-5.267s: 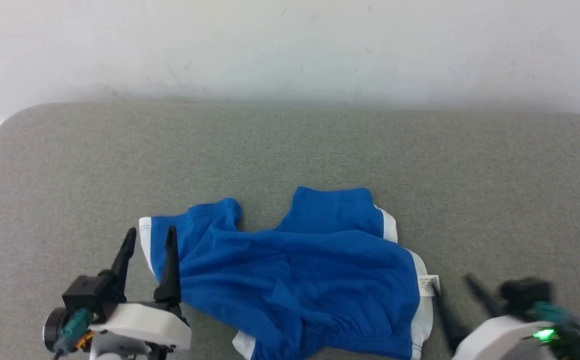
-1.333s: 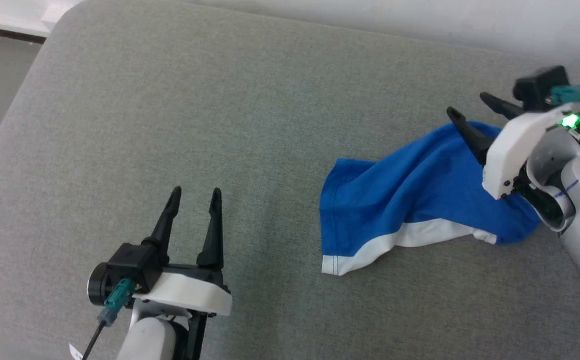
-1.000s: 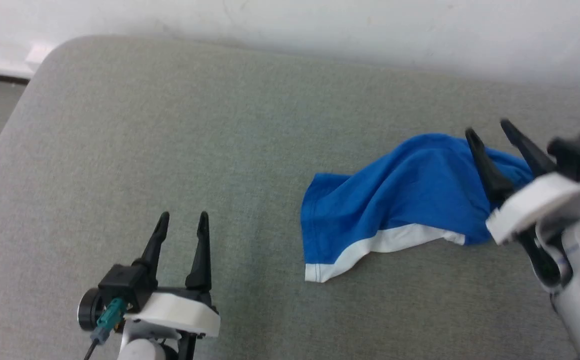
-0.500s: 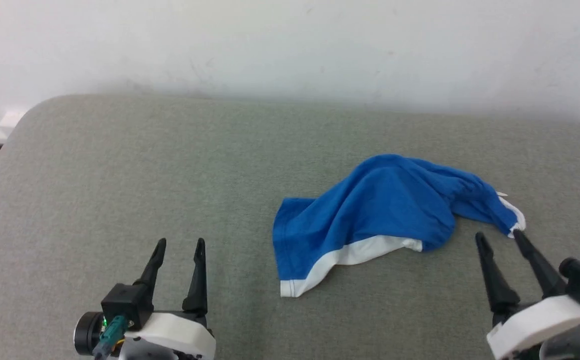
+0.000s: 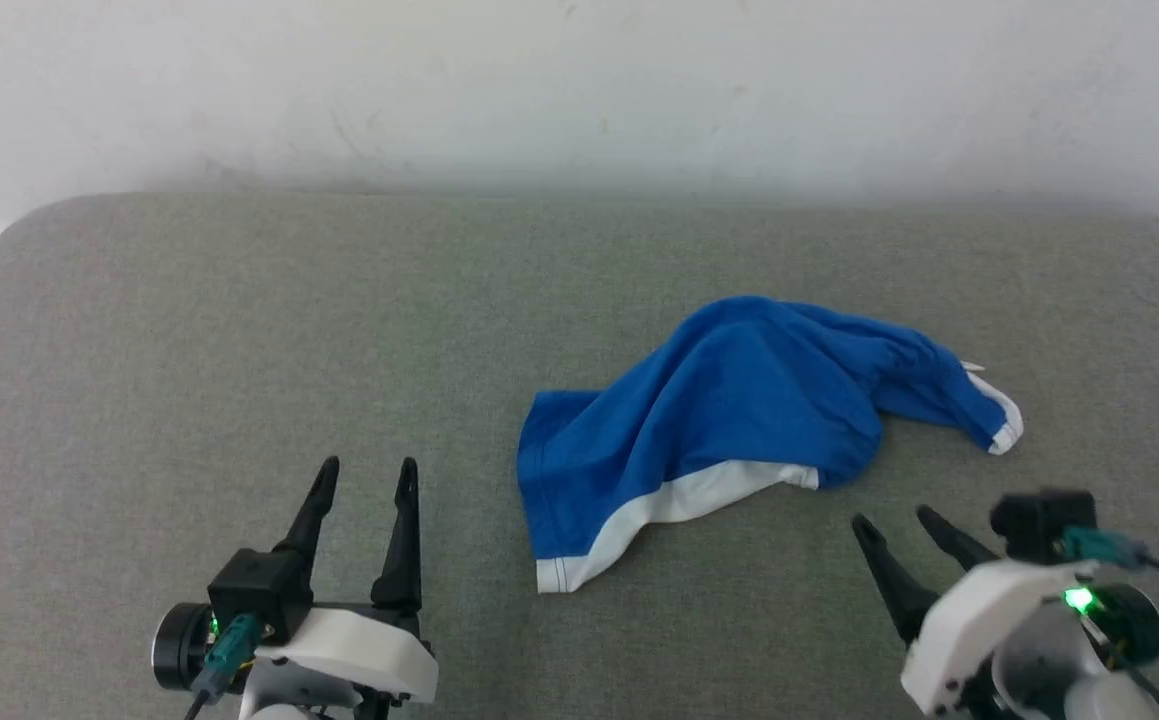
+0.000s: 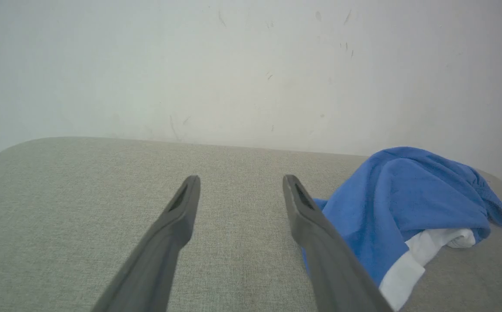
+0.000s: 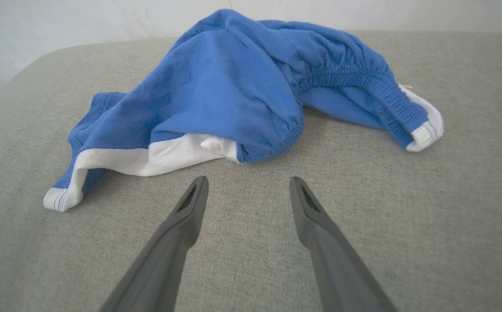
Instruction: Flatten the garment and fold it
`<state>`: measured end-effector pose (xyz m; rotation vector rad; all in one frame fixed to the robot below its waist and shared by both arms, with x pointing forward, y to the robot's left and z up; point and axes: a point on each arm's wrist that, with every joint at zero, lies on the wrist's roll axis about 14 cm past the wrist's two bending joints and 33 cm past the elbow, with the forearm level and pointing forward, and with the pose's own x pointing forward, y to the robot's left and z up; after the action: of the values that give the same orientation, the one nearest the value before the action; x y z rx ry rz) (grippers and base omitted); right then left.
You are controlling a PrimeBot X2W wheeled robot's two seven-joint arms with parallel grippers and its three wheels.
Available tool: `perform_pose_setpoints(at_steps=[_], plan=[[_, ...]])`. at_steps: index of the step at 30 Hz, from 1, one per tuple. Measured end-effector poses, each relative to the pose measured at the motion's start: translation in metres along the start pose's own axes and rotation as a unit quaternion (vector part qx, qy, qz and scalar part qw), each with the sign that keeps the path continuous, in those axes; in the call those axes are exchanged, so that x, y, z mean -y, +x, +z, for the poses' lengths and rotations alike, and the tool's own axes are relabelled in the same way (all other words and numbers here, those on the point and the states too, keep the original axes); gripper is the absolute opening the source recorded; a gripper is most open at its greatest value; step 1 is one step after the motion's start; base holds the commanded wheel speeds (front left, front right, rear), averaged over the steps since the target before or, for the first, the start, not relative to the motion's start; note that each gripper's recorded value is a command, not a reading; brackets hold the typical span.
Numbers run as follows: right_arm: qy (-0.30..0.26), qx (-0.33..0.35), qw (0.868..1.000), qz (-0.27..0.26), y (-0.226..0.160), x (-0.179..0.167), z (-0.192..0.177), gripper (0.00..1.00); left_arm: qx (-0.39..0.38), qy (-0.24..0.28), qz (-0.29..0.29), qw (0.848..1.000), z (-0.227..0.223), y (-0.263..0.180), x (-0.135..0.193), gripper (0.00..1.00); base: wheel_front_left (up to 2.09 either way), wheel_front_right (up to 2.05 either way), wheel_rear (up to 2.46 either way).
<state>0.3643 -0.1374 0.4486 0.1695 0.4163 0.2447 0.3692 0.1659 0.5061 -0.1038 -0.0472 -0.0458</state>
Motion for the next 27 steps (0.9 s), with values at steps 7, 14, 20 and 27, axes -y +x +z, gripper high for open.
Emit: perform_pose_setpoints(at_steps=[7, 14, 20, 27], plan=[[0.001, -0.047, 0.999, 0.017, 0.046, -0.005, -0.010, 1.00, -0.008, -0.001, 0.009, 1.000, -0.006, 0.002, -0.006, 1.00, 0.00, 0.00, 0.00], [0.003, -0.062, 0.998, 0.011, 0.076, -0.002, -0.015, 0.27, -0.018, -0.003, 0.022, 1.000, -0.014, 0.000, -0.012, 1.00, 0.00, 0.00, 0.00], [-0.006, -0.061, 0.998, 0.014, 0.082, -0.001, -0.014, 0.00, -0.016, -0.009, 0.028, 0.999, -0.015, 0.001, -0.014, 1.00, 0.00, 0.00, 0.00], [-0.139, -0.047, 0.989, 0.009, 0.067, 0.027, 0.024, 0.00, -0.010, -0.009, 0.025, 1.000, -0.013, 0.003, -0.011, 1.00, 0.00, 0.00, 0.00]])
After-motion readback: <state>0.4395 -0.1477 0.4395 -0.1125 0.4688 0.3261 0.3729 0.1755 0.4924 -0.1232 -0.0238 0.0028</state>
